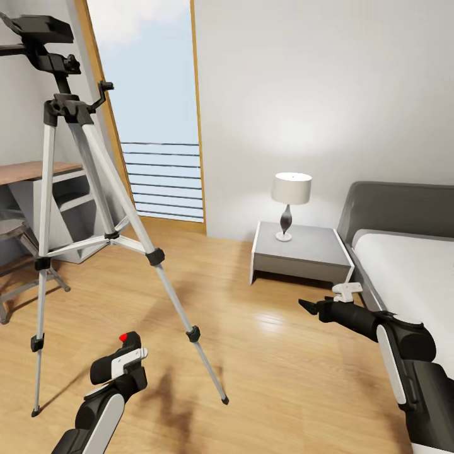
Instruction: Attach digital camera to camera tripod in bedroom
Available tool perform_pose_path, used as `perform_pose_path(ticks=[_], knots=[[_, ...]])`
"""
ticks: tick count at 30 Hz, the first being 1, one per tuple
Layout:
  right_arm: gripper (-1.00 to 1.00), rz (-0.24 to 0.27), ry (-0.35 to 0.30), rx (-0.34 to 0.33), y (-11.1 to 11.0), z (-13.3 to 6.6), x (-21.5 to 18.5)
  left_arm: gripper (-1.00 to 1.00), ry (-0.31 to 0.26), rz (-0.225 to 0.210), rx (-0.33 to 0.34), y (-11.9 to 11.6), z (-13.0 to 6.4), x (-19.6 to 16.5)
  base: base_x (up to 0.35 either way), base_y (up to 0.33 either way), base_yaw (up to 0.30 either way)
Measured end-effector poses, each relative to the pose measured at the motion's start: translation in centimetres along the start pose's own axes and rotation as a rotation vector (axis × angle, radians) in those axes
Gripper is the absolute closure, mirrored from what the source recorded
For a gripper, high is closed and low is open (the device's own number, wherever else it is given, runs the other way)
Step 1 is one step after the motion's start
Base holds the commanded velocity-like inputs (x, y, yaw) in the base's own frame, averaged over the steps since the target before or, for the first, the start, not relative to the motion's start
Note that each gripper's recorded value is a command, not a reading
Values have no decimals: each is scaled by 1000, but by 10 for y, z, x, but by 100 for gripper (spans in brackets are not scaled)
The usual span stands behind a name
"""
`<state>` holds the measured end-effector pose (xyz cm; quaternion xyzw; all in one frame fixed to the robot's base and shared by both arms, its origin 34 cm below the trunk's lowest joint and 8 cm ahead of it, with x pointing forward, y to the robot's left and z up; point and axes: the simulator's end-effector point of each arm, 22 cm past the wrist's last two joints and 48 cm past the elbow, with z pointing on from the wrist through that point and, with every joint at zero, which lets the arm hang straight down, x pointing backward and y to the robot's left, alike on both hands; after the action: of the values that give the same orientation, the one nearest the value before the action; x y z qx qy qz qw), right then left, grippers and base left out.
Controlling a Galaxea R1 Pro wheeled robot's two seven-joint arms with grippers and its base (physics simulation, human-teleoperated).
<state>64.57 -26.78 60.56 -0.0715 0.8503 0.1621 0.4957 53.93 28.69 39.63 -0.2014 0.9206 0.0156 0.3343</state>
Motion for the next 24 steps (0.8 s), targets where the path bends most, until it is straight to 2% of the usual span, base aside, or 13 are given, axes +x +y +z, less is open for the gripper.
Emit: perform_pose_path(ticks=[10,24], knots=[[-100,0,2,0,0,0,1,100,-4,-6,-1,5,-2,-5,-26,26,0],[-100,-1,24,-9,6,3,10,100,-36,-14,15,6,-12,-22,-213,196,0]])
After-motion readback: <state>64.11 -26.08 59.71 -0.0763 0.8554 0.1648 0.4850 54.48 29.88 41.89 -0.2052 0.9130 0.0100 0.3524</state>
